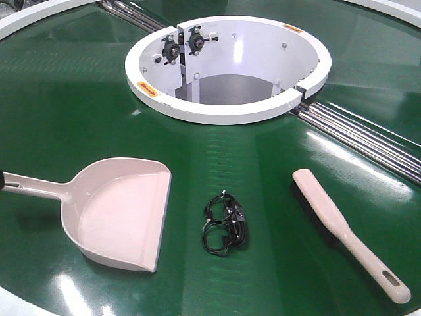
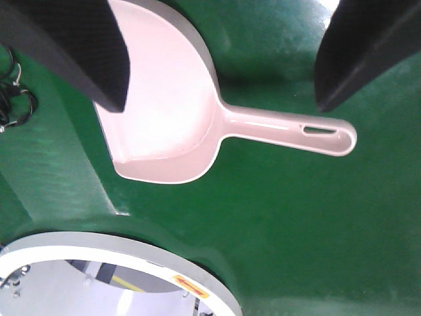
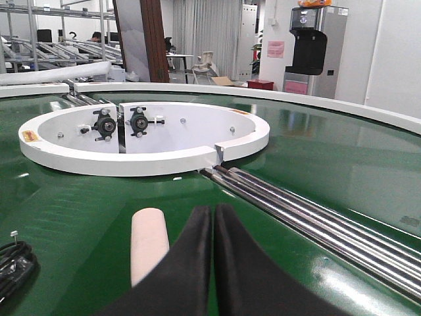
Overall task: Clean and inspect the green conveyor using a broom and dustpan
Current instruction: 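Lower the left gripper onto the pink dustpan handle and close it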
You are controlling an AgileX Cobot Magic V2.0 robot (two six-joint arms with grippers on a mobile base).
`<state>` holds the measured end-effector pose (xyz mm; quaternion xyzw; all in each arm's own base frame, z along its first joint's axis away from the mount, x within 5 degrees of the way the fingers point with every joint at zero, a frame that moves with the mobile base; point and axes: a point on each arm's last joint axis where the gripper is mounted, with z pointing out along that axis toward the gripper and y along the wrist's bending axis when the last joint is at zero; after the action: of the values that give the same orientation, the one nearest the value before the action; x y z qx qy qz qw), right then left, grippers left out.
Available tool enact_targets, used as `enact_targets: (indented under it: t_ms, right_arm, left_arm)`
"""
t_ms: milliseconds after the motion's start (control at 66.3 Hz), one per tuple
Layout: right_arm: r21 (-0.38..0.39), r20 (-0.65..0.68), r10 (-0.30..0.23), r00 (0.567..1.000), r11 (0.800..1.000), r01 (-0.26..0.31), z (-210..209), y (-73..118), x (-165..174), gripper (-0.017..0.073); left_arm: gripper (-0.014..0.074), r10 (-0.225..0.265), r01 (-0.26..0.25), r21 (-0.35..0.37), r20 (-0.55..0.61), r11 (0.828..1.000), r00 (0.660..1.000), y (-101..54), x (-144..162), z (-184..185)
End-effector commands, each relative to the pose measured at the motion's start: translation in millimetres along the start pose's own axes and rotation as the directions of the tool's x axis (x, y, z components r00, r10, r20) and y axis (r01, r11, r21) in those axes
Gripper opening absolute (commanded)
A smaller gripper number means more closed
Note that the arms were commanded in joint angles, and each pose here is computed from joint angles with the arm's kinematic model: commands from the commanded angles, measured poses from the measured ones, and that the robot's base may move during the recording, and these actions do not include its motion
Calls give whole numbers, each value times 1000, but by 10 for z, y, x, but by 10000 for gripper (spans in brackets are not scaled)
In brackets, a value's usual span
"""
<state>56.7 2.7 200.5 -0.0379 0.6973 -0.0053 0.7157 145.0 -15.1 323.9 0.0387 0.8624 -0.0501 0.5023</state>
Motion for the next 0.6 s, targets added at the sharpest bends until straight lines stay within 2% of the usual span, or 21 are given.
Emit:
enact_targets:
  t_ms: [0,90,136,196,241,286,301,332,437,497,528,588]
  right_arm:
    - [11,71,-4,997,1000,3,-8,-4,-4,-9]
    - [11,71,-4,997,1000,3,-8,-4,-4,-9]
    - [11,71,-4,997,1000,3,-8,-4,-4,-9]
    - [11,71,-4,997,1000,3,-8,-4,-4,-9]
    - [11,71,-4,997,1000,3,-8,-4,-4,-9]
    - [11,71,-4,997,1000,3,-8,-4,-4,-9]
    - [11,71,-4,997,1000,3,-8,-4,-4,-9]
    - [11,71,-4,997,1000,3,-8,-4,-4,-9]
    - [11,71,-4,997,1000,3,-8,-4,-4,-9]
    - [11,71,-4,997,1000,3,-8,-4,-4,-9]
    - [11,71,-4,997,1000,3,-8,-4,-4,-9]
    - [11,71,-4,997,1000,3,-8,-4,-4,-9]
  left_arm:
    - [535,54,-54,16,25,998,998,-23,-357,-37]
    - [535,149,-146,48,-71,988,986,-41,-603,5]
    - [535,201,-192,76,-142,978,969,-45,-691,76]
    - [535,285,-259,139,-231,956,930,-61,-775,153]
    - [535,383,-327,221,-300,919,874,-79,-806,215]
    - [535,457,-362,302,-360,882,813,-91,-823,276]
    - [535,493,-380,337,-375,862,785,-94,-818,287]
    - [535,532,-395,380,-391,836,751,-98,-838,338]
    - [533,620,-467,429,-359,773,697,-87,-895,485]
    - [533,659,-509,434,-346,743,667,-63,-899,584]
    - [533,668,-523,427,-344,738,661,-49,-900,632]
    - [533,664,-528,414,-341,741,665,-37,-906,724]
